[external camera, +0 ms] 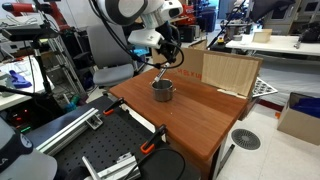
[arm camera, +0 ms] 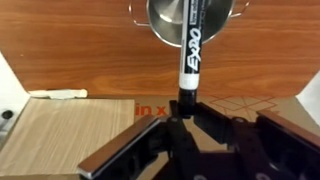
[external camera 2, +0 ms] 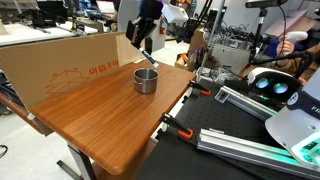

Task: Put the black marker in the silver pot

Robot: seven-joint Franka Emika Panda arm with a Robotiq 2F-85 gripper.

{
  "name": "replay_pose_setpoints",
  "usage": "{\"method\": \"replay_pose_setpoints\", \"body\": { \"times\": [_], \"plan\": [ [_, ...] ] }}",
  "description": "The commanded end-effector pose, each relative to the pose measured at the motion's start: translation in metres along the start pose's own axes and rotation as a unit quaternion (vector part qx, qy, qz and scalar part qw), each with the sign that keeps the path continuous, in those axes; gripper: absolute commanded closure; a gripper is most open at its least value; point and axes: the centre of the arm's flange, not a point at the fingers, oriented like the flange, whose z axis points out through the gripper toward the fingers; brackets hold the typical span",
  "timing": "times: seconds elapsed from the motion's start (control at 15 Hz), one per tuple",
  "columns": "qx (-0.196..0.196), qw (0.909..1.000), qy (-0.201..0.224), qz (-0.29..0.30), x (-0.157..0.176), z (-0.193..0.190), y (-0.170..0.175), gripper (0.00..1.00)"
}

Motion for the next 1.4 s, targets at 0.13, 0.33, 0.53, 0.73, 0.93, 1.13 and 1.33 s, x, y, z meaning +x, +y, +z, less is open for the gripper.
{"method": "replay_pose_setpoints", "body": {
  "times": [0.13, 0.33, 0.53, 0.73, 0.93, 1.13, 1.33],
  "plan": [
    [-0.007, 0.9999, 0.009, 0.008, 0.011, 0.022, -0.003, 0.94],
    [-0.013, 0.9999, 0.005, 0.010, 0.012, 0.036, -0.004, 0.94],
    [-0.026, 0.9995, -0.014, 0.009, 0.013, 0.054, 0.000, 0.94],
    [-0.041, 0.9988, -0.026, 0.010, 0.013, 0.070, 0.005, 0.94],
    [-0.050, 0.9982, -0.030, 0.011, 0.015, 0.080, 0.002, 0.94],
    [-0.056, 0.9977, -0.036, 0.013, 0.018, 0.083, -0.002, 0.44],
    [-0.058, 0.9976, -0.034, 0.017, 0.021, 0.085, -0.003, 0.21]
  ]
}}
